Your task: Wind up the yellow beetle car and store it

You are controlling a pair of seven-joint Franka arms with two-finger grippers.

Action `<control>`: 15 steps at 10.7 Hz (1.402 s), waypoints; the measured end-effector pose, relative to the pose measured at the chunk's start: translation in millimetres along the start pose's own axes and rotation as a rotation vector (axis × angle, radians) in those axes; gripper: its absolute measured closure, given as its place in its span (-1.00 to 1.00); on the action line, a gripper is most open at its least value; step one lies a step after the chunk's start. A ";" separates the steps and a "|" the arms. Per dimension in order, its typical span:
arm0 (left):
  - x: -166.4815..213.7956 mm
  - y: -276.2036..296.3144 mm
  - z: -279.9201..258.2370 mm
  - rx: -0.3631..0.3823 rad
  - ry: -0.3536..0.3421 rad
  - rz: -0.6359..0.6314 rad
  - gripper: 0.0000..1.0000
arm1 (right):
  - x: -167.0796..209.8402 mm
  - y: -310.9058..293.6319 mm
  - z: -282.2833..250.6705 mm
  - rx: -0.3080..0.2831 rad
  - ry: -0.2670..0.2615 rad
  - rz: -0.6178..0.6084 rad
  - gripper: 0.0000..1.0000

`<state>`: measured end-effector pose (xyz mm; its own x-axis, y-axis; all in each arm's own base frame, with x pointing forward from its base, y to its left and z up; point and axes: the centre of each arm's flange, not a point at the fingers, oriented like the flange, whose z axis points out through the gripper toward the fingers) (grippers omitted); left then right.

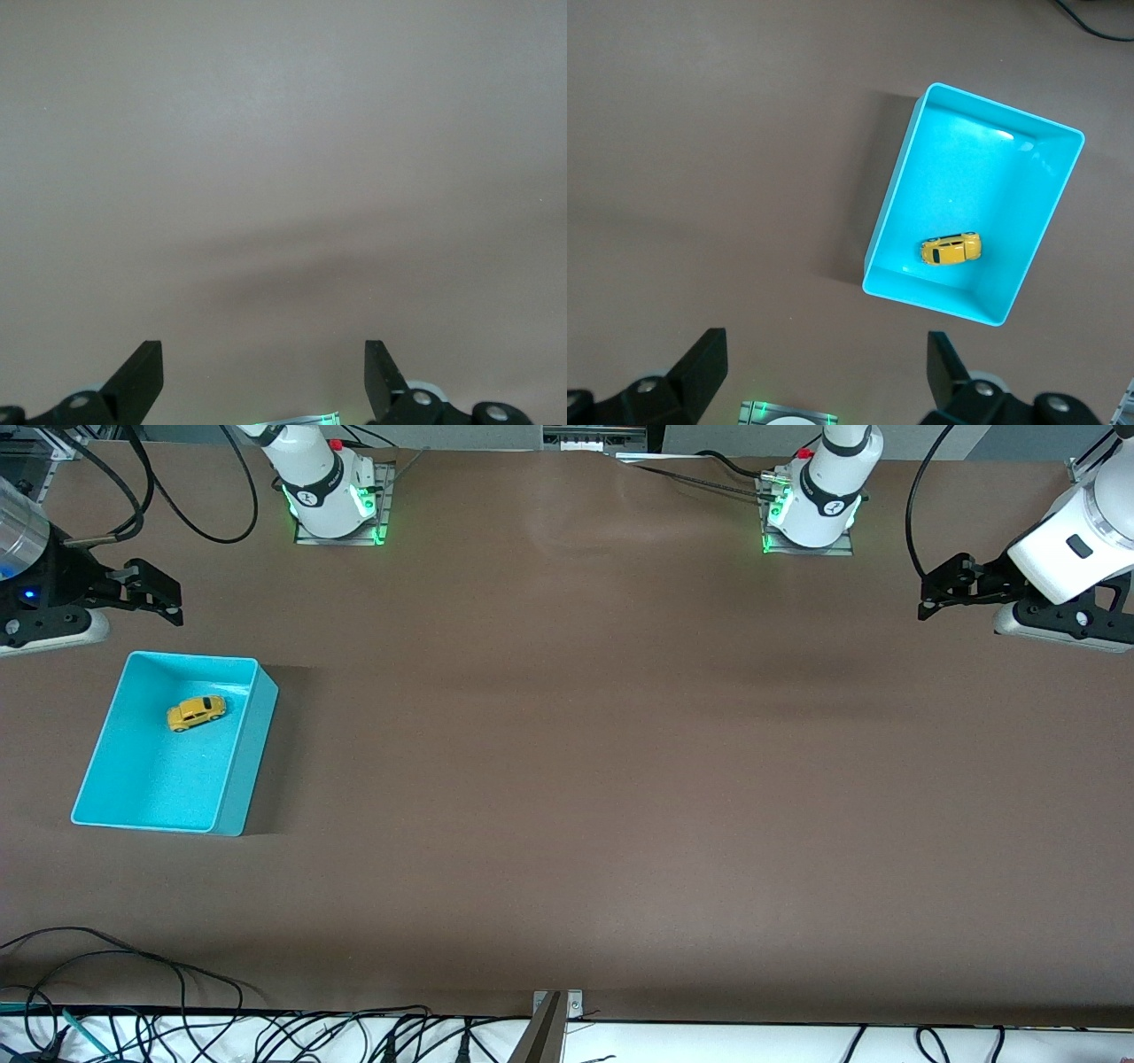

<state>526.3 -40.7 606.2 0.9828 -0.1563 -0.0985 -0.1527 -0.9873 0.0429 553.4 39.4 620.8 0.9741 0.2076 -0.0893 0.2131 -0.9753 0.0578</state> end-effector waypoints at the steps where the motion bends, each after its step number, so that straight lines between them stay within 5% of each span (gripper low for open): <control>1: 0.0 0.0 0.0 0.000 0.000 0.000 -1.00 | 0.9 2.0 -0.6 -0.001 0.011 0.007 -1.00; 7: 0.0 0.0 0.0 0.000 0.000 0.000 -1.00 | 5.6 14.2 7.5 0.002 0.043 0.037 -1.00; 10: 0.0 0.0 0.0 0.000 0.000 0.000 -1.00 | 6.7 6.6 11.0 0.108 0.049 0.040 -1.00; 15: 1.8 -0.3 0.3 0.000 0.000 0.000 -1.00 | 6.0 7.6 11.3 0.116 0.048 0.044 -1.00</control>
<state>528.0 -40.7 605.7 0.9828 -0.1563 -0.0986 -0.1527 -0.9873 0.0432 560.0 32.4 609.5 0.9854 0.1654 -0.0410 0.1631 -0.9851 -0.0552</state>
